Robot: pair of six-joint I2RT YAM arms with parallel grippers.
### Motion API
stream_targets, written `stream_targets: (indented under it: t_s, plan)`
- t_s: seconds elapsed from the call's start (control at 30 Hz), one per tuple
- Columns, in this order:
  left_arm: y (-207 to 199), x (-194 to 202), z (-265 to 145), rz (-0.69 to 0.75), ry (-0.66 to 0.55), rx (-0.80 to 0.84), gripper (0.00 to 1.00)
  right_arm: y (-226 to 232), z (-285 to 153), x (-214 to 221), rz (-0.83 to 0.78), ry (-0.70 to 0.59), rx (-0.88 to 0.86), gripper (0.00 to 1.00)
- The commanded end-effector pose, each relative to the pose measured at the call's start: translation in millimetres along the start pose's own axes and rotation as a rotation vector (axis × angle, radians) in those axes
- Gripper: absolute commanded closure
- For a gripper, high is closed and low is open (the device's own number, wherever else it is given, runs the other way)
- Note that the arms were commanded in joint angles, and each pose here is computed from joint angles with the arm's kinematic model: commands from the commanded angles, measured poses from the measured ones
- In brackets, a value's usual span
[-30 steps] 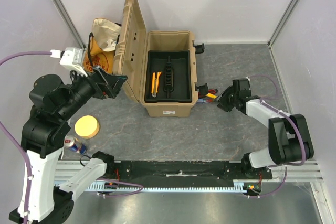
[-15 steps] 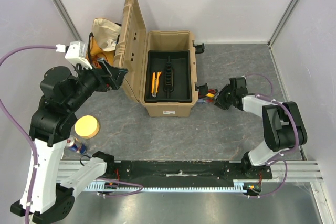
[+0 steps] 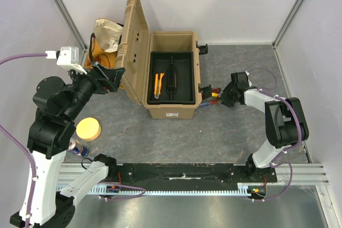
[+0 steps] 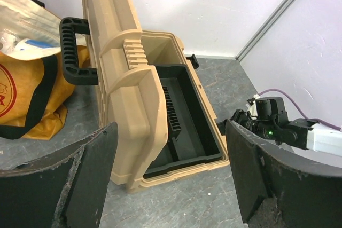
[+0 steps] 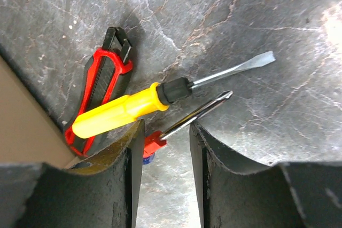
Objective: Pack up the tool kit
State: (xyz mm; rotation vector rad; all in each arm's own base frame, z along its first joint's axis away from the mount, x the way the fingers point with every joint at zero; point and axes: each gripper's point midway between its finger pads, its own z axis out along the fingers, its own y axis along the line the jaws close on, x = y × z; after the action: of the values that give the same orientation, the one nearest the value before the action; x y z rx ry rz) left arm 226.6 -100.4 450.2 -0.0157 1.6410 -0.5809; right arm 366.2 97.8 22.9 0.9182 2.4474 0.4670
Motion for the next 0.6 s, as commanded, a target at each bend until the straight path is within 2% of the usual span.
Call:
stream_targets:
  t_s: [0.0,0.23,0.47,0.57]
  plan:
    - [-1.0,-12.1,1.5,0.060,-0.056,0.014,0.14,-33.5,1.4,-5.4,-0.097,-0.056,0.201,0.54]
    - [1.1,-3.0,-8.3,0.117,-0.045,0.027,0.14,-37.1,10.9,3.0,-0.182,-0.094,0.324,0.57]
    - [-1.5,9.7,-27.3,0.165,-0.017,0.067,0.12,-43.3,10.6,3.7,-0.262,-0.081,0.346,0.90]
    - [-3.9,12.8,-34.2,0.173,-0.001,0.083,0.12,-48.6,3.9,-2.1,-0.375,-0.074,0.375,0.96]
